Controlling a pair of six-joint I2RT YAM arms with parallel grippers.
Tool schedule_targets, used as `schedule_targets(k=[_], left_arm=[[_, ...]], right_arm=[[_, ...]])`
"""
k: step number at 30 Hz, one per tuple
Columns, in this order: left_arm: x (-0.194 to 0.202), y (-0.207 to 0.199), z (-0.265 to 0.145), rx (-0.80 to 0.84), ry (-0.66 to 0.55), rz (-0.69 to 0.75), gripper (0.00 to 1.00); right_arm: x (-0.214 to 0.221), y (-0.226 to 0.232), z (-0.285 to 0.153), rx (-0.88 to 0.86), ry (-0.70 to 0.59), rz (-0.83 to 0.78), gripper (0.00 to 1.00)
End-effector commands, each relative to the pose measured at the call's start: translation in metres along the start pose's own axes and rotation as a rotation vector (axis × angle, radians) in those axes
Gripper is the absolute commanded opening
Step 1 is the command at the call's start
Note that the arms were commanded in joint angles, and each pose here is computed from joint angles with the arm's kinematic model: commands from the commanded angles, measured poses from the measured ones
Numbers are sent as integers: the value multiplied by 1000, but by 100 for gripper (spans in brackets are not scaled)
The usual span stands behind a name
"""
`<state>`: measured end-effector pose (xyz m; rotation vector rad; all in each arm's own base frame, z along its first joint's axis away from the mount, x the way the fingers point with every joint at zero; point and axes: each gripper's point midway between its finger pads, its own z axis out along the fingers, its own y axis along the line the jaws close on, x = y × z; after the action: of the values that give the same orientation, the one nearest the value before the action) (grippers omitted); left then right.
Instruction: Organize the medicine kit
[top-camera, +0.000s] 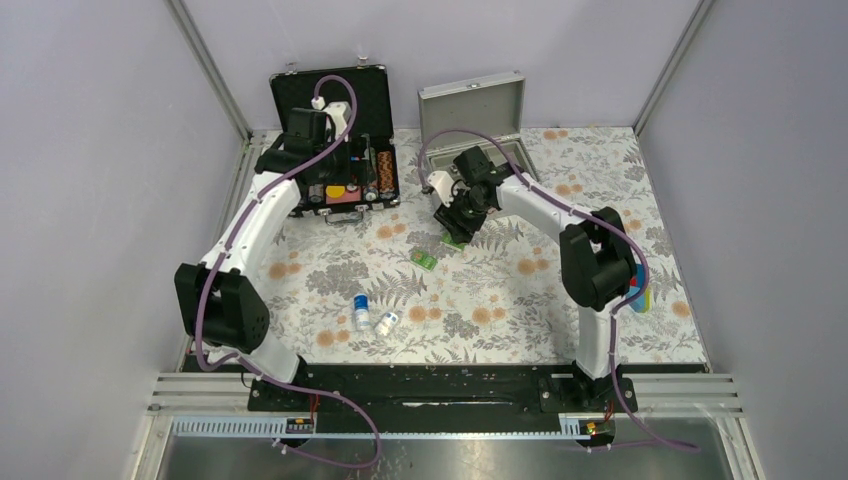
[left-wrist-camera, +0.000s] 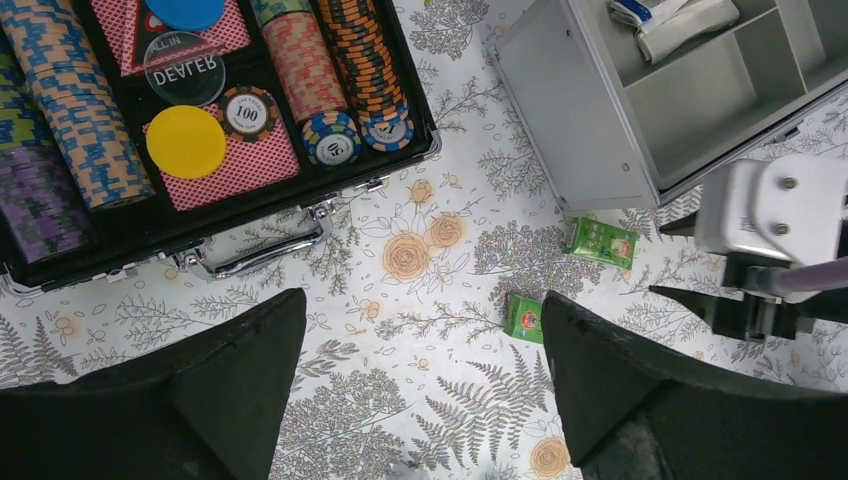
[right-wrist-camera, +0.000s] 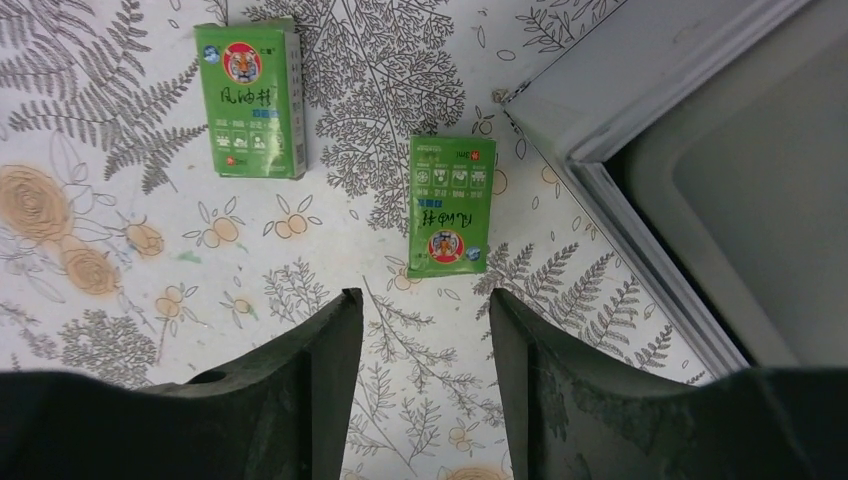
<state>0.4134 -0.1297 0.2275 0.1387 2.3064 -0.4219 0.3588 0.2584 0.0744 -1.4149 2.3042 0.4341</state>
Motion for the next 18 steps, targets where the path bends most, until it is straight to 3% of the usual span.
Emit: schedule_targets(k=[1, 18], left_arm=[[-22, -8, -17, 18, -93, 18, 86], [-19, -9, -17, 27, -85, 22, 86]], right_arm=[[-1, -6, 5, 35, 30, -64, 56], [9, -11, 23, 63, 149, -120, 55]])
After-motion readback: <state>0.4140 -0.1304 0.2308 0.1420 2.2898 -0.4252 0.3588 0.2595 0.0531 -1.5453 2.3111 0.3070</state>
